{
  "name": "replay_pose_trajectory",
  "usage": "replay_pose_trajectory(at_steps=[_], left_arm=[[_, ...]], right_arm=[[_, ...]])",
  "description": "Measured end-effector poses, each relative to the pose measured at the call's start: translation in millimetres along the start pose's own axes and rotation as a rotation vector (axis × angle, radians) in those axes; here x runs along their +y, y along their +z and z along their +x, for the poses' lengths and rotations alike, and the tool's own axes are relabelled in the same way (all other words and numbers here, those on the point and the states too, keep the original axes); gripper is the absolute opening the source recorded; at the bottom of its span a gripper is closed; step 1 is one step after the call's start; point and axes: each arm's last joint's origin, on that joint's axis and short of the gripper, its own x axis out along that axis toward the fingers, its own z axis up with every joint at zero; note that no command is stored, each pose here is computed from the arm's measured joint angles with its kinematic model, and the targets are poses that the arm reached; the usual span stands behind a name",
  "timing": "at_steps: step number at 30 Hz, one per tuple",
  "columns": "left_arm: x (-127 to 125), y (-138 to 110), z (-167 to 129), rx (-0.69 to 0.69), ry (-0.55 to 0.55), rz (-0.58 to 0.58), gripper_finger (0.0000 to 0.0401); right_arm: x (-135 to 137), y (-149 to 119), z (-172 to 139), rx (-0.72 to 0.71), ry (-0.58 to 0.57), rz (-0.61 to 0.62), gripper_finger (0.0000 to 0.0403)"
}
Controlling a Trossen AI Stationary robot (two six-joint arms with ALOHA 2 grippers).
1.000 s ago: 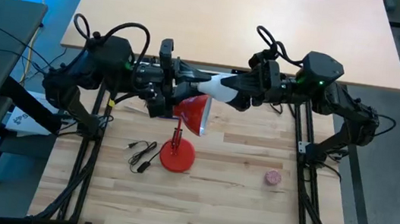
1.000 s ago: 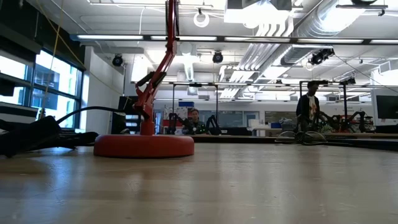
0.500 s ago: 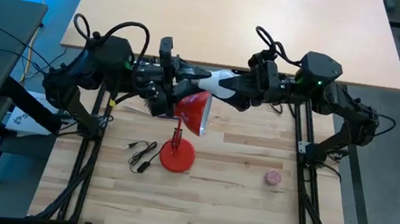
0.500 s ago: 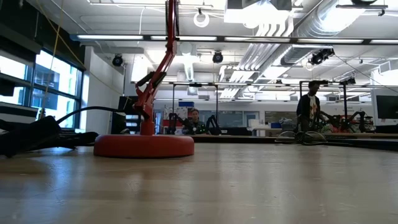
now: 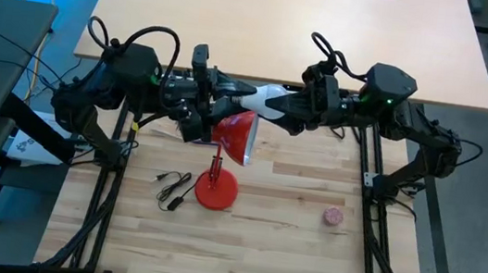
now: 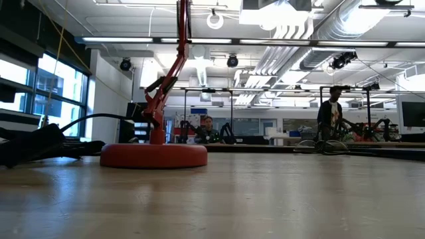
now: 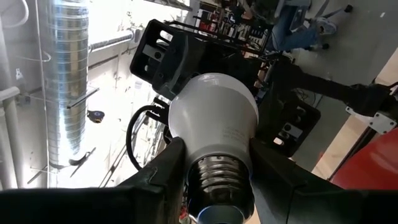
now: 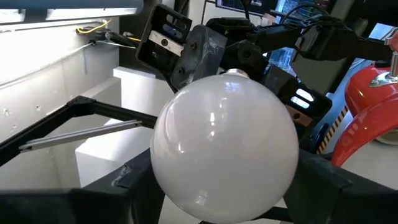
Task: Screw lightbulb
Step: Insert the lightbulb on the lamp
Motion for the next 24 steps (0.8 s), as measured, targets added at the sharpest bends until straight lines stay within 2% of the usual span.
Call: replay_pose_trajectory(at_steps=[5, 12, 19, 22, 24], left_arm=[[0, 0, 0, 0.010, 0.001, 0.007, 0.0137], [-1, -2, -1, 0.096, 0.008, 0.021, 0.0172], [-2, -2, -8, 0.193, 0.000, 0.033, 0.0182], [5, -6, -21, 0.226, 0.020, -0.036, 0.0182], [12, -8, -33, 0.220, 0.043, -0.126, 0.0182]], right_arm=[[0, 0, 0, 0.000, 0.000, -0.021, 0.0250], [-2, 6, -1, 0.055, 0.010, -0.120, 0.0249], [4, 8, -6, 0.139, 0.077, -0.205, 0.0248], [4, 8, -7, 0.147, 0.077, -0.266, 0.0248], [5, 7, -9, 0.172, 0.093, -0.326, 0.0248]])
